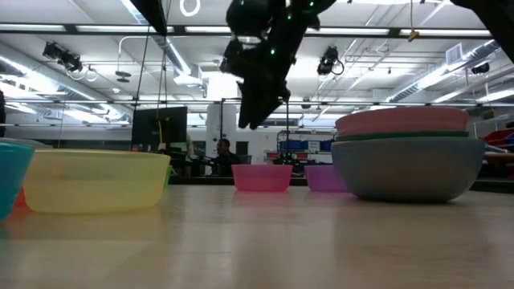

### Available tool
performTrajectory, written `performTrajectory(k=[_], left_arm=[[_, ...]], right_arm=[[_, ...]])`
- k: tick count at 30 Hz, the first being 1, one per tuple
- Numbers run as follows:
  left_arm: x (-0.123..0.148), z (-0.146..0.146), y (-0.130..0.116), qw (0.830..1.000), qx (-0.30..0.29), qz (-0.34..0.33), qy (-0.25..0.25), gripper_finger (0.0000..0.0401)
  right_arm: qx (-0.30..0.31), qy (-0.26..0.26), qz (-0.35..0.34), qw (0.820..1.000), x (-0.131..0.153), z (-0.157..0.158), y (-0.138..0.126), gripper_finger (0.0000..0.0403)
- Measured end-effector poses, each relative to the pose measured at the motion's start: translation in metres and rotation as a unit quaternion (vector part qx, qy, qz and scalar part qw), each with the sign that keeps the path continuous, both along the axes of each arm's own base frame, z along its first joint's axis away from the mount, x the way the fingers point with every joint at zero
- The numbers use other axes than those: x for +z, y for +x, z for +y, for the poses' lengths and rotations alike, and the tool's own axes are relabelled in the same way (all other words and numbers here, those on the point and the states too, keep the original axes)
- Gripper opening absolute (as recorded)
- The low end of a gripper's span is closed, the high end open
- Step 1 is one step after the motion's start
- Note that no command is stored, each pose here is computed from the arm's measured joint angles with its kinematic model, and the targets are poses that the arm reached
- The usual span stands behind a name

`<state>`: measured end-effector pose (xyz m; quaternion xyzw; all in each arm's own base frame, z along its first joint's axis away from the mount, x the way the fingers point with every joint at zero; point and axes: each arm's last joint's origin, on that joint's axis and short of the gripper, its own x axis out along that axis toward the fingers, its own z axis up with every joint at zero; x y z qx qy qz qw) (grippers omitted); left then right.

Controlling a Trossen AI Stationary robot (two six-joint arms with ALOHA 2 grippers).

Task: Nest bowls inside each other
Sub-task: Stack the red bowl on top of pink bowl

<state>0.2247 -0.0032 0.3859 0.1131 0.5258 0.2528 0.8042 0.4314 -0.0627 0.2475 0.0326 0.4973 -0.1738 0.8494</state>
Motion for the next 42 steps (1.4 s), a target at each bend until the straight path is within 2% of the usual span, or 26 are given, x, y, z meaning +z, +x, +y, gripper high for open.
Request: performTrajectory(k=[5,15,30,38,42], left_arm=[[0.016,0.002,-0.025,0.999,0.011,-0.051,-0.006,0.0161],[0.037,0.005,-0.057,0.991,0.020,-0.131,-0.014,0.0161],[0.040,0.006,-0.064,0.989,0.022,-0.146,-0.012,0.0161],[0.040,0.005,-0.063,0.989,0.023,-0.147,-0.013,0.0160],[0.040,0.005,-0.063,0.989,0.023,-0.148,-0.014,0.0160]], right_arm=[[-0.013,0.032,0.032,0.999,-0.026,-0.007,0.005,0.0222],[-0.013,0.077,0.045,0.996,-0.050,-0.014,0.011,0.0225],[-0.024,0.078,0.032,0.996,-0.068,-0.021,0.012,0.0214],[-0.027,0.086,0.025,0.996,-0.082,-0.020,0.009,0.0191],[-0.029,0.098,0.024,0.995,-0.091,-0.020,0.006,0.0162]])
